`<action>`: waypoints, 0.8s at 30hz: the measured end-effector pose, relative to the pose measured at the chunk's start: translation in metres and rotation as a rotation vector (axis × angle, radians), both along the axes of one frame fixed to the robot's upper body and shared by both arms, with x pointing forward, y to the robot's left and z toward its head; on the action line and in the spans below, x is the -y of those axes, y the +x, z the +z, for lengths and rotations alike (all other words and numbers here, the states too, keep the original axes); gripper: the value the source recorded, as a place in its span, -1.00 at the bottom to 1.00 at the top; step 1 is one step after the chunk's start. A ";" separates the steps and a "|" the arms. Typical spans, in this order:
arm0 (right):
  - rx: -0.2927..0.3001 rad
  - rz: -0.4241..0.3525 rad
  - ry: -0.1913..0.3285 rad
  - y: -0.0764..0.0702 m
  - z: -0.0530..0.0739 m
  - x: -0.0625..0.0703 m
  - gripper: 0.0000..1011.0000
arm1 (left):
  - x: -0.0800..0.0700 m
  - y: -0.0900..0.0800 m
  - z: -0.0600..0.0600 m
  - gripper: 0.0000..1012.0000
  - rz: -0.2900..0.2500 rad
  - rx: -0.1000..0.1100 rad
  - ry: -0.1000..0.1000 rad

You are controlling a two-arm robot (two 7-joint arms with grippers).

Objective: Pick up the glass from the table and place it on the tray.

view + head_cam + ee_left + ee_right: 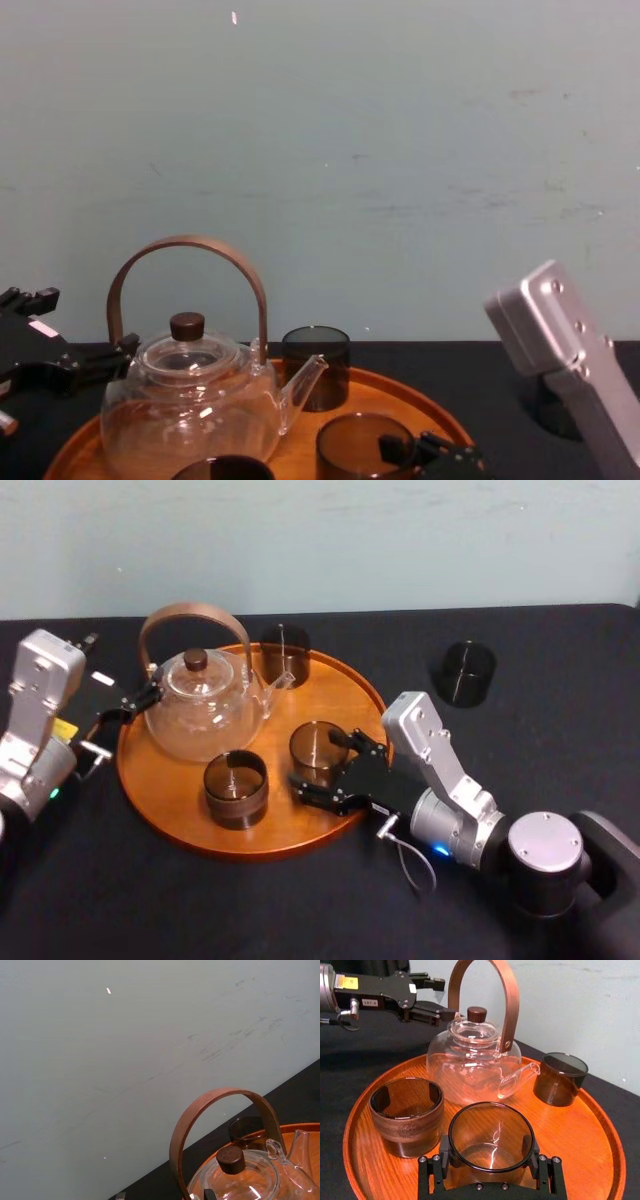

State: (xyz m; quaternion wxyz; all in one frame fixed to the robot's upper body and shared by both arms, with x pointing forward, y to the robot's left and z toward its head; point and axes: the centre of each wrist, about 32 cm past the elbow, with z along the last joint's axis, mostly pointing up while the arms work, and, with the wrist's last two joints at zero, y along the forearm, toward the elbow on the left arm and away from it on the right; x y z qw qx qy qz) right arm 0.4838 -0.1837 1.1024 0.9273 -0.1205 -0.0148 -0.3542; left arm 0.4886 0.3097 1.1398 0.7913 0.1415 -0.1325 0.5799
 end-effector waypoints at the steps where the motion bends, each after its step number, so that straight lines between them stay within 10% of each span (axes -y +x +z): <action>1: -0.002 0.000 -0.001 0.000 -0.001 0.000 0.80 | 0.000 0.000 0.000 0.99 0.000 0.000 0.000; 24: -0.002 0.001 -0.009 0.000 -0.010 -0.004 0.80 | 0.000 0.000 0.000 1.00 0.000 0.000 0.000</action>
